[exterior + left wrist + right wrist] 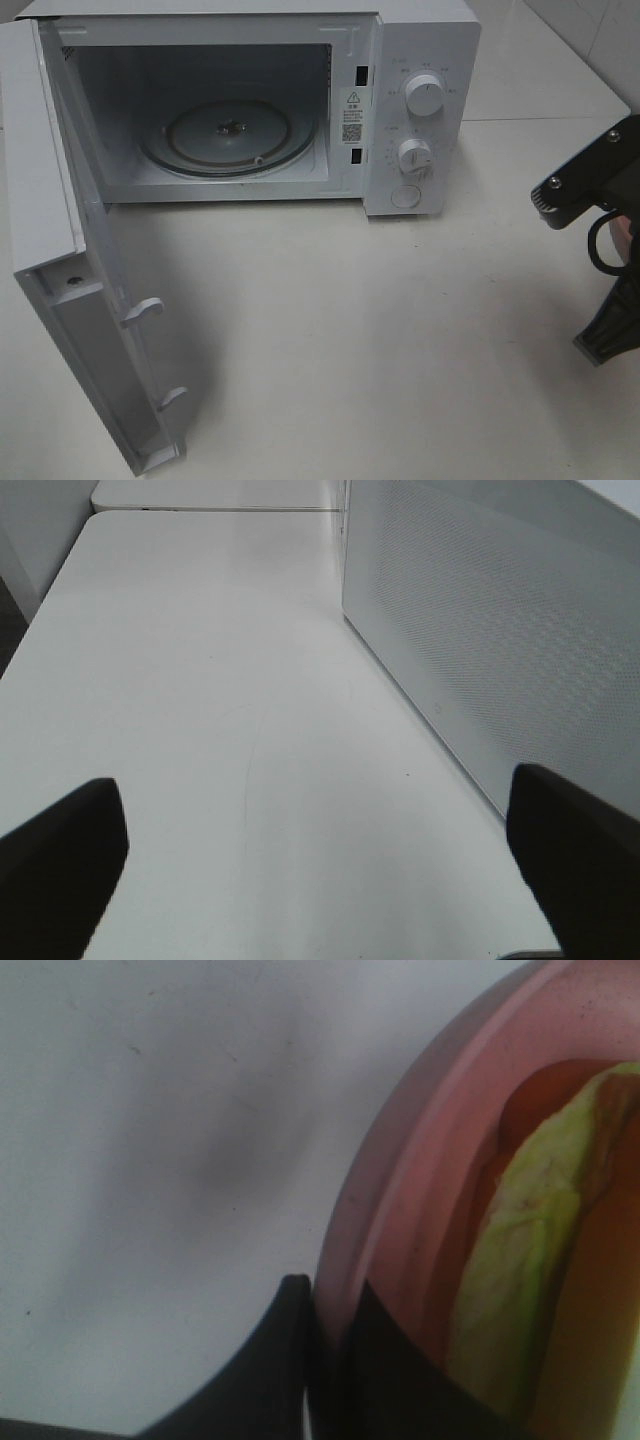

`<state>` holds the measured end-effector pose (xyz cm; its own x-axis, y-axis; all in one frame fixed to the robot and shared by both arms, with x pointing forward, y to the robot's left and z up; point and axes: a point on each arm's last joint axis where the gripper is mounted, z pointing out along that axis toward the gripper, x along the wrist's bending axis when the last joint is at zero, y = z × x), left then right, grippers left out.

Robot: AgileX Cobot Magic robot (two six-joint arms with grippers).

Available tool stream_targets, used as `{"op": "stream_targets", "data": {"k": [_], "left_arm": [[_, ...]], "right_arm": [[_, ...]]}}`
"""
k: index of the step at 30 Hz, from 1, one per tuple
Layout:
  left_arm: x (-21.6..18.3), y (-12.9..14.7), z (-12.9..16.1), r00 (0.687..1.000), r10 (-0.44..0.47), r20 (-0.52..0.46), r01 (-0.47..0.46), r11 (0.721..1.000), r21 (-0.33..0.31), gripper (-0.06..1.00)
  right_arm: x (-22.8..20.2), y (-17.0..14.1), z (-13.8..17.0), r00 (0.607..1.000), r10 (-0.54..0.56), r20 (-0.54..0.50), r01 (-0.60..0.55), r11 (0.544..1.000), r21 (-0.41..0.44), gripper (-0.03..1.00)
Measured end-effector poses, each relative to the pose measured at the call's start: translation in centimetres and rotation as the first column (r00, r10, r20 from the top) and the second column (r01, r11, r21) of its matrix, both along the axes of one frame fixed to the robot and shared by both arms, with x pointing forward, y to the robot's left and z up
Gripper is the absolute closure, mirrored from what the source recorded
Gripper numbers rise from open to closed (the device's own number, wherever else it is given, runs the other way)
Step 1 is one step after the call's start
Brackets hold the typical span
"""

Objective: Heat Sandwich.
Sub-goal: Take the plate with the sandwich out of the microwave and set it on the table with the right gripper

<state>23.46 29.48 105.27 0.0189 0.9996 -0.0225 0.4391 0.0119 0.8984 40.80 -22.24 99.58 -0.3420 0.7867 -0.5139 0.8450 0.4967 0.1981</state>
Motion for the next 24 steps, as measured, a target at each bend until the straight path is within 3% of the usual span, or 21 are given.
{"op": "stream_targets", "data": {"k": [9, 24], "left_arm": [[0.0, 0.0, 0.0, 1.0, 0.0, 0.0, 0.0, 1.0, 0.0, -0.03], [0.0, 0.0, 0.0, 1.0, 0.0, 0.0, 0.0, 1.0, 0.0, -0.03]], "right_arm": [[1.4, 0.7, -1.6, 0.995, -0.091, 0.038, 0.091, 0.996, -0.013, 0.9], [3.3, 2.0, -5.4, 0.994, -0.106, 0.031, 0.107, 0.993, -0.047, 0.9]]}}
